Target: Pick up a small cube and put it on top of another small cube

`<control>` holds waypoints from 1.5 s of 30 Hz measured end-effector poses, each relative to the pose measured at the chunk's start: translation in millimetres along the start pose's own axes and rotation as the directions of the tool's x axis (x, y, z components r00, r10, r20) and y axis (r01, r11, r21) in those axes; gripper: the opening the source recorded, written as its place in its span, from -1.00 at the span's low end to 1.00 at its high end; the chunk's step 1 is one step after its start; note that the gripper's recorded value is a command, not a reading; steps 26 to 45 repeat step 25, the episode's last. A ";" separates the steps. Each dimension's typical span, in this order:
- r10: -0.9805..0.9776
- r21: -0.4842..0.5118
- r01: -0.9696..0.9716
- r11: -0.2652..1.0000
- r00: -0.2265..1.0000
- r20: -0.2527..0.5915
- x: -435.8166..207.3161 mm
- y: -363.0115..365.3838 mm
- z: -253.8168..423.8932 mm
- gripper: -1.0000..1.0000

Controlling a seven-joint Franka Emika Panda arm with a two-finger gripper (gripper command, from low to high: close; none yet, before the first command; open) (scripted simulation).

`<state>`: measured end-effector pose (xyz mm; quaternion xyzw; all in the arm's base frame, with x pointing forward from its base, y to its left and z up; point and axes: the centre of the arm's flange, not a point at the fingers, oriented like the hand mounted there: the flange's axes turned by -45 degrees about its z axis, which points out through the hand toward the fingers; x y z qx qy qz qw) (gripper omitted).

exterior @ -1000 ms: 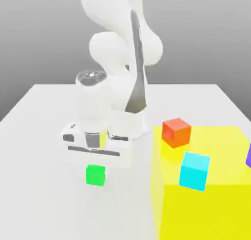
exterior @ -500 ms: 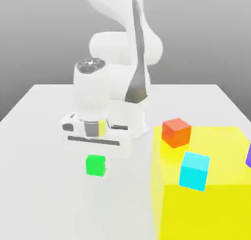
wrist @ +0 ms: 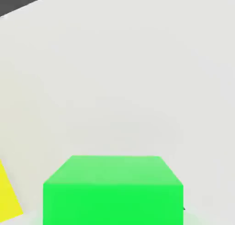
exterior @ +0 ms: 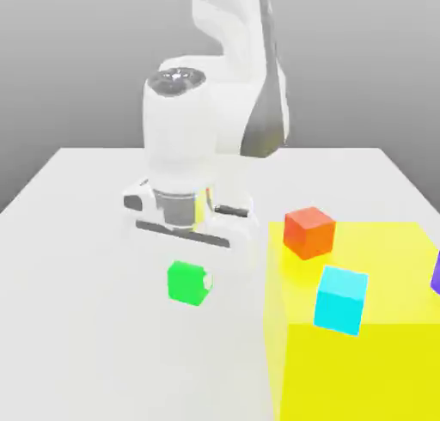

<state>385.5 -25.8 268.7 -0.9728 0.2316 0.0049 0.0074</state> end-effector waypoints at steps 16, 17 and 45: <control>0.221 -0.005 -0.221 0.975 0.975 -0.013 -61.7 -128.1 -166.0 -1.00; 0.219 -0.005 -0.219 0.976 0.976 -0.013 -63.6 -129.4 -156.7 -1.00; 0.216 -0.005 -0.216 0.976 0.976 -0.013 -65.7 -129.5 -120.4 1.00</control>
